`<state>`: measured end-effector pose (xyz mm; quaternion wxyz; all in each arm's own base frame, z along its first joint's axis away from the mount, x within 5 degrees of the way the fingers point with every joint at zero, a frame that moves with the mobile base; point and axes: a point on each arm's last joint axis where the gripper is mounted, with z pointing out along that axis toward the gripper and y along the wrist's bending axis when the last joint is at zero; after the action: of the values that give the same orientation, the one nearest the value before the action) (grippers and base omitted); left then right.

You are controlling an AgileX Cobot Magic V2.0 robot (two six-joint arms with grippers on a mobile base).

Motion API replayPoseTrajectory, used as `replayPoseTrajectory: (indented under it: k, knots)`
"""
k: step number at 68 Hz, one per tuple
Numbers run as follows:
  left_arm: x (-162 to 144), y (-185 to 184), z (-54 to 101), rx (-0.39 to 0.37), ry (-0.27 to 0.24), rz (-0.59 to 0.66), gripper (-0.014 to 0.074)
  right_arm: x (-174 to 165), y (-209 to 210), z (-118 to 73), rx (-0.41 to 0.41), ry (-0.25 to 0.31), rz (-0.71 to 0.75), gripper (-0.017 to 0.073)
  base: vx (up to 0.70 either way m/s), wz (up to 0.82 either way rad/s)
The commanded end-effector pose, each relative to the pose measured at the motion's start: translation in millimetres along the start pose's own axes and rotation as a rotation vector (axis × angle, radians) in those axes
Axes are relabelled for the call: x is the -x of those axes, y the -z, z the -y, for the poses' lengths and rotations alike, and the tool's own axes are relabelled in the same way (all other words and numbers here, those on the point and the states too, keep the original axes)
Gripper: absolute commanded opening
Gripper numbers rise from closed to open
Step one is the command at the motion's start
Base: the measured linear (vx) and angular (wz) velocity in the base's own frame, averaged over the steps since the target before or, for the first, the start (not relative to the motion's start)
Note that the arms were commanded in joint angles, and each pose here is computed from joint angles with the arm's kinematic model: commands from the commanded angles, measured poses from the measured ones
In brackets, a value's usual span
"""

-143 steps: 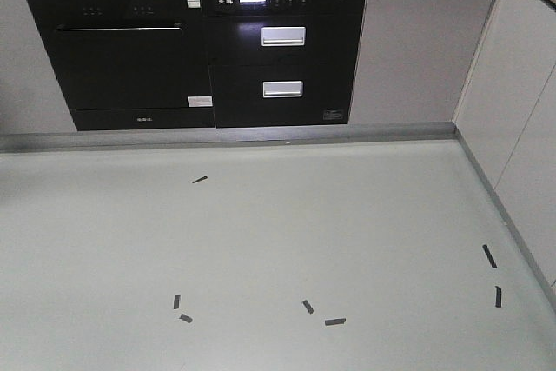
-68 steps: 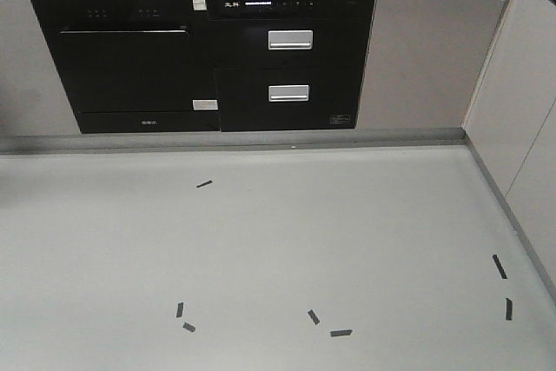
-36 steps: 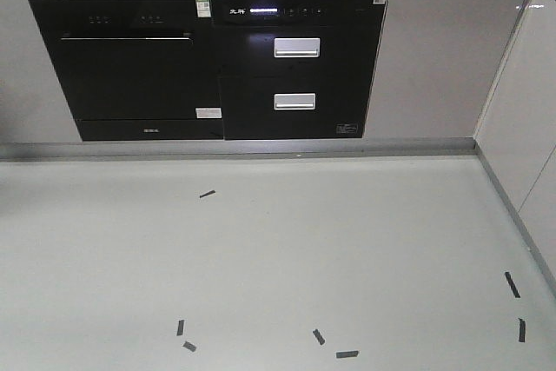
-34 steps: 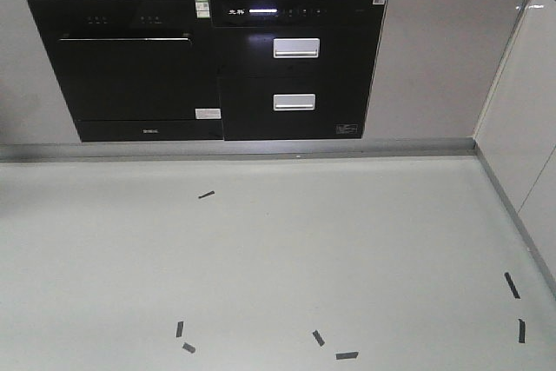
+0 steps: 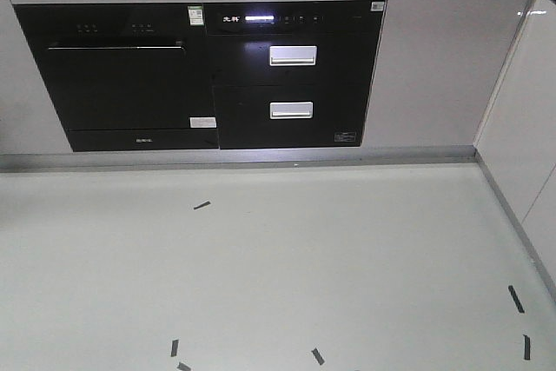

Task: Transfer vegetables to tray and serve
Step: 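Drive the base toward the counter with the pot, tray and plate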

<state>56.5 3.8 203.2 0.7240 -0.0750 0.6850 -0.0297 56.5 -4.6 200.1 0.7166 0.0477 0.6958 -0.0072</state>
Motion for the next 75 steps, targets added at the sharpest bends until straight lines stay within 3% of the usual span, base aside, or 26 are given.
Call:
replayPoseTrajectory:
  k: [1,75]
  knots:
    - [3.2,-0.5,0.4,-0.009,0.010,0.055,-0.0006,4.1,0.0,-0.6,0.005,0.010,0.062,-0.0004,0.11,0.04]
    - [3.2,-0.5,0.4,-0.009,0.010,0.055,-0.0006,4.1,0.0,-0.6,0.005,0.010,0.062,-0.0004,0.16,0.01]
